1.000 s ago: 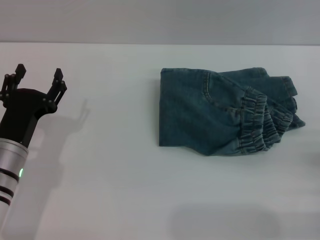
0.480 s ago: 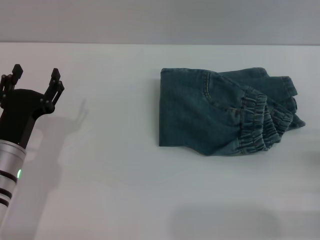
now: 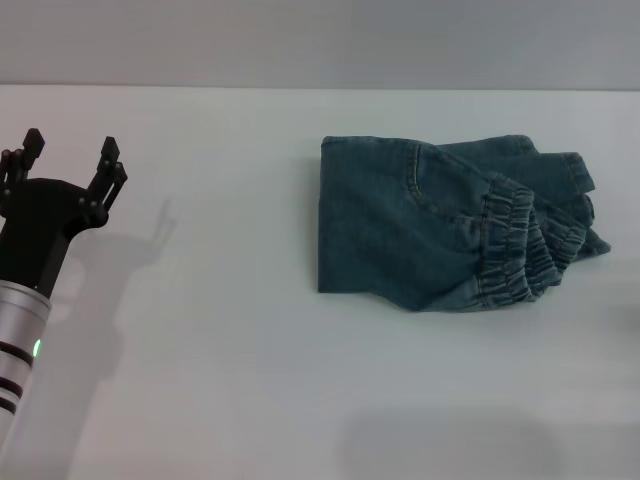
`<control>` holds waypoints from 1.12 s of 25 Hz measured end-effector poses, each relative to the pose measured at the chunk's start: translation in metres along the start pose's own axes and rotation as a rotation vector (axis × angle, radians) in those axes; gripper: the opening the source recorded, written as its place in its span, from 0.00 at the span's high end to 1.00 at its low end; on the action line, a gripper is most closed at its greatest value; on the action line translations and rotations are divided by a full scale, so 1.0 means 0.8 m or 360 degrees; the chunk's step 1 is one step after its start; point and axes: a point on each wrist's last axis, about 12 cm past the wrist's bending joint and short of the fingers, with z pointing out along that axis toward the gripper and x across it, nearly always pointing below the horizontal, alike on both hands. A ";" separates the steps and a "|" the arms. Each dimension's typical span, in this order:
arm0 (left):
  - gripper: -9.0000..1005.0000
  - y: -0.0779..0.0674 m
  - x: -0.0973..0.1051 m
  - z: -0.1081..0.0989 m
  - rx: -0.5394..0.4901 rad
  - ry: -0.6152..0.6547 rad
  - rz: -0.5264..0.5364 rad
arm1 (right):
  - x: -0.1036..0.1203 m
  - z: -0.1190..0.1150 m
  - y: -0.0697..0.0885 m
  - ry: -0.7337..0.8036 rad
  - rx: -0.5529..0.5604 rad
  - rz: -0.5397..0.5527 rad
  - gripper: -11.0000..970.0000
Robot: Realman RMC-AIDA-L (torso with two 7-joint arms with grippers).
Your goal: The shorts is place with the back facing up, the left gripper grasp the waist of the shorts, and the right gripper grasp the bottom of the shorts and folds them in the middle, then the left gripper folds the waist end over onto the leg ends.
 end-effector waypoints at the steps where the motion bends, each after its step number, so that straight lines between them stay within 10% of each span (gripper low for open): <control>1: 0.17 0.000 0.000 0.000 0.0000 0.0000 0.0000 | 0.000 0.000 0.000 0.0001 0.0000 0.0000 0.42; 28: 0.17 -0.001 0.001 -0.003 0.0019 -0.0004 0.0026 | -0.002 0.000 0.000 -0.0019 -0.0002 -0.0002 0.42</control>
